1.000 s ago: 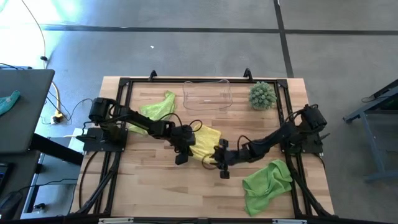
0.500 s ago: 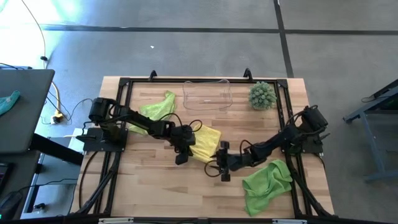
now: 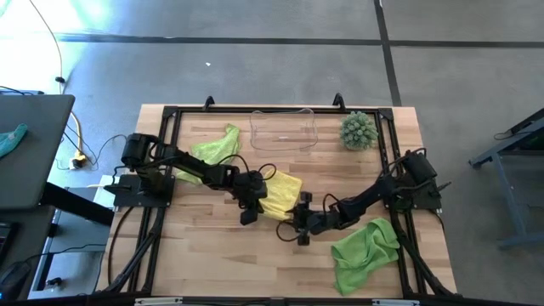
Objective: Roll microfiber towels into tight, uniform cylinder then place into a basket
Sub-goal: Roll the yellow microfiber towel
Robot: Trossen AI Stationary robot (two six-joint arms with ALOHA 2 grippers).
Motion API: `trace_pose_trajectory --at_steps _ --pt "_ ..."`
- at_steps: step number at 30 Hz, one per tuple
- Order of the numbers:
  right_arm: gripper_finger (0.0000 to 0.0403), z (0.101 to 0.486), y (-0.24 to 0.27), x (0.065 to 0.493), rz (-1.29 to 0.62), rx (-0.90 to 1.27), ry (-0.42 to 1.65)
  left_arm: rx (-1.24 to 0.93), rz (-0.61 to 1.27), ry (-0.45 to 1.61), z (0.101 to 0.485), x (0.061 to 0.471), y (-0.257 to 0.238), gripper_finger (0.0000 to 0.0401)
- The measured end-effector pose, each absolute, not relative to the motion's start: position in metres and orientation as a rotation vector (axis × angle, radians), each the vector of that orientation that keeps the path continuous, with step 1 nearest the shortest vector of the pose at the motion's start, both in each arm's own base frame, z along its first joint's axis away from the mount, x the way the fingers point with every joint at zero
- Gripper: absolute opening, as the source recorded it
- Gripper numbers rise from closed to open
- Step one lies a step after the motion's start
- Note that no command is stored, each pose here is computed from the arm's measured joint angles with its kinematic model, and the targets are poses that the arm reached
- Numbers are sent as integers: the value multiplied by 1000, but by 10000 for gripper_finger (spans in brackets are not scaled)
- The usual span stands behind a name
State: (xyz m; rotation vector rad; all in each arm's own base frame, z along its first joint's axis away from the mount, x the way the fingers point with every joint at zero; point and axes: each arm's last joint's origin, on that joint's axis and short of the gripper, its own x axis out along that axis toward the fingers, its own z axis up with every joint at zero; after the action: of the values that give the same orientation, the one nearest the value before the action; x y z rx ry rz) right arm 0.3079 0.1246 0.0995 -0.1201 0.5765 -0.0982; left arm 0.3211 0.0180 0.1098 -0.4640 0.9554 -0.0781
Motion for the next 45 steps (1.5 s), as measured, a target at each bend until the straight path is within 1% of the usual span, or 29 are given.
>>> trace_pose_trajectory --at_steps 3,6,8,12,15,18,22,24,28,31,36,38,42,45 --pt "98 101 125 309 -116 -38 554 -460 -81 947 110 322 18 9" --pt "31 100 126 308 -135 137 568 -416 -100 937 112 321 18 25" --pt "10 98 126 307 -177 274 578 -373 -117 928 116 321 18 40" --pt "26 92 124 302 -309 554 620 -265 -170 883 131 318 18 71" --pt "18 90 122 299 -388 695 631 -136 -236 825 147 315 13 88" --pt "5 89 122 298 -421 755 629 40 -327 773 156 315 3 95" --pt "7 89 122 298 -427 769 623 244 -412 754 151 317 -15 97" --pt "6 89 122 298 -430 773 622 346 -377 783 142 318 -22 97" --pt "4 89 122 298 -429 775 622 486 -215 782 136 324 -27 98" --pt "4 88 122 298 -429 776 621 517 -181 813 128 325 -26 98" --pt "4 88 122 298 -428 774 620 512 -183 854 116 326 -23 98" --pt "3 88 122 298 -429 773 619 508 -154 856 113 328 -20 98" --pt "3 88 122 298 -421 765 616 443 -96 880 106 330 -9 97" --pt "9 89 122 300 -393 726 610 325 -107 898 101 330 -1 97"
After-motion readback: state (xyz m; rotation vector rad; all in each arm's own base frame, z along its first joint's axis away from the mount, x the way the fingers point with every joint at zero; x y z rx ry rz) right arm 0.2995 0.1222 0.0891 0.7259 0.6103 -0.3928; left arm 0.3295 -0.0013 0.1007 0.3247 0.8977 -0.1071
